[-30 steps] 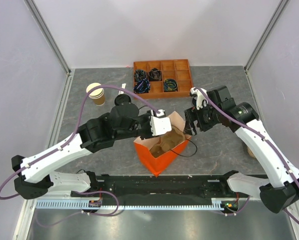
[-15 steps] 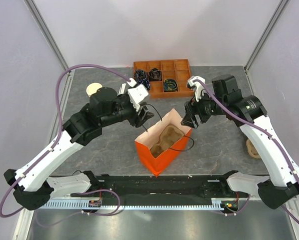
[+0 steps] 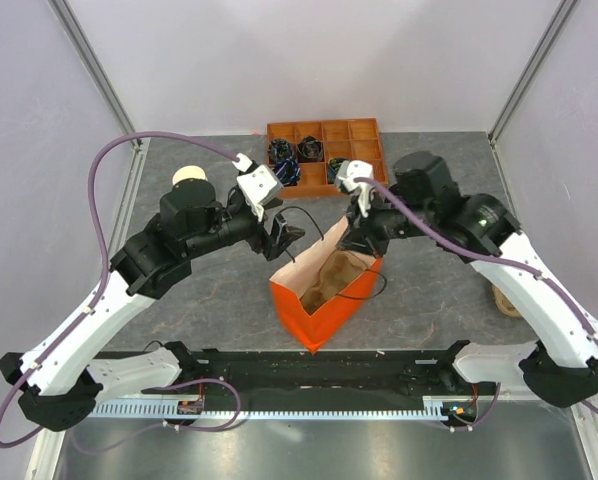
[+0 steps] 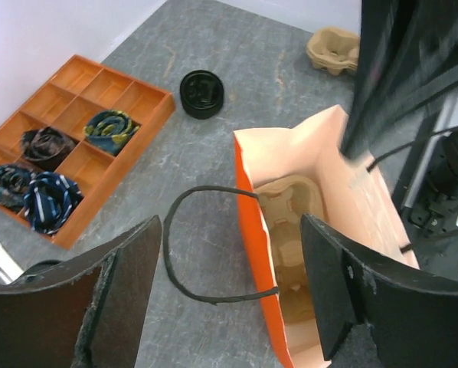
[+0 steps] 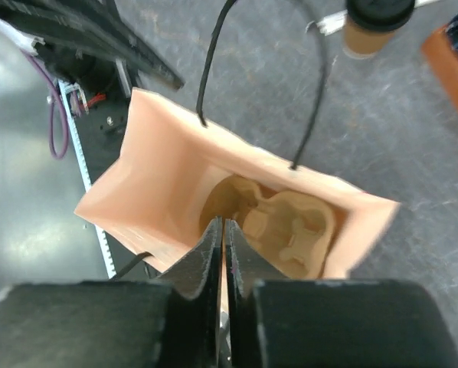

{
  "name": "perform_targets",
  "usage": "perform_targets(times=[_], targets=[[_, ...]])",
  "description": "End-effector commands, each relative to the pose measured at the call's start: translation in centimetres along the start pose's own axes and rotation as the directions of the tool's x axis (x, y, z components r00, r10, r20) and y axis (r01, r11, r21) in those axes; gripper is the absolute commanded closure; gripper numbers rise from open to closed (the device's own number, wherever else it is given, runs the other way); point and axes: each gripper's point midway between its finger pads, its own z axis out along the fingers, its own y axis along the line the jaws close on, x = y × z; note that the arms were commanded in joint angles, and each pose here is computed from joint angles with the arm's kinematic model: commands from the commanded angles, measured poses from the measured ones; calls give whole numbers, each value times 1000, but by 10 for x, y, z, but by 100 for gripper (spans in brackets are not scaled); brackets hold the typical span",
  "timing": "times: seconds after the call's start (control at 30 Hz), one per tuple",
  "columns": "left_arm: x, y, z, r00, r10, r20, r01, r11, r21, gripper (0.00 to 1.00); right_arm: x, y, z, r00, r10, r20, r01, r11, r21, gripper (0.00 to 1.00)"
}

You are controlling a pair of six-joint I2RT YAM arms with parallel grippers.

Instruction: Pack the takeout coffee

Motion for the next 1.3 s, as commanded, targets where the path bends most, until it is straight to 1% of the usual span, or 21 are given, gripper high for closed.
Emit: perform_targets(times=[0.0, 0.03, 0.1, 0.33, 0.4, 0.43, 0.47, 0.5, 0.57, 0.6, 0.63, 0.67, 0.7, 0.73, 0.77, 0.8, 0.93, 1.0, 1.13, 1.23, 1.27], targets=[[-19, 17, -6, 997, -32, 68, 38, 996, -85, 17, 19, -7, 25, 998, -11, -69, 16, 998, 61, 92], [-18, 20, -5, 997, -37, 66, 43, 995, -92, 16, 31, -8, 32, 995, -1, -100, 8, 998, 64, 94], [-12, 26, -5, 998, -46, 45, 51, 991, -121, 15, 39, -8, 39, 993, -9, -117, 18, 997, 76, 96], [23, 33, 5, 991, -124, -46, 116, 982, -149, 13, 79, 1, 45, 980, -7, -200, 19, 998, 57, 96], [25, 25, 9, 989, -134, -55, 129, 987, -91, 14, 90, 4, 44, 976, -10, -219, 23, 998, 54, 96], [24, 18, 11, 983, -173, -53, 170, 984, -62, 16, 91, 4, 40, 977, -15, -212, 29, 998, 61, 95], [23, 7, 12, 982, -181, -54, 181, 983, 2, 24, 95, 4, 39, 977, -21, -214, 36, 997, 65, 95], [23, 2, 13, 981, -187, -54, 189, 982, 31, 32, 107, 3, 40, 972, -24, -236, 41, 997, 69, 95], [20, -10, 13, 981, -187, -49, 191, 976, 102, 51, 108, -1, 33, 978, -44, -206, 67, 992, 109, 96], [20, -14, 12, 981, -186, -49, 191, 974, 122, 66, 116, -3, 32, 976, -42, -212, 69, 990, 121, 95], [19, -18, 12, 982, -184, -45, 189, 971, 143, 71, 111, -3, 26, 984, -59, -171, 84, 987, 139, 95], [18, -24, 11, 982, -183, -42, 188, 966, 180, 75, 112, -6, 24, 985, -65, -162, 92, 982, 164, 96], [17, -29, 10, 982, -186, -40, 190, 961, 199, 82, 119, -8, 24, 983, -72, -166, 100, 980, 171, 96], [15, -33, 10, 982, -187, -39, 191, 957, 219, 86, 117, -9, 20, 987, -84, -141, 109, 977, 184, 97], [13, -41, 8, 982, -185, -36, 188, 949, 254, 95, 118, -10, 18, 986, -91, -138, 117, 974, 196, 97], [12, -49, 7, 984, -177, -34, 180, 942, 284, 98, 122, -12, 18, 986, -90, -138, 118, 971, 207, 97], [11, -69, -1, 985, -169, -18, 165, 928, 335, 98, 119, -14, 13, 992, -100, -81, 116, 964, 239, 100], [17, -76, -1, 980, -196, -41, 198, 918, 342, 98, 118, -16, 13, 994, -99, -53, 110, 960, 256, 100], [23, -78, 2, 970, -235, -59, 241, 911, 334, 98, 120, -21, 10, 992, -127, 1, 121, 946, 302, 100], [21, -76, 5, 962, -266, -59, 271, 909, 318, 98, 117, -29, 10, 983, -176, 42, 151, 926, 346, 100], [24, -74, 8, 959, -275, -69, 283, 910, 304, 98, 119, -30, 12, 979, -203, 35, 178, 920, 349, 100]])
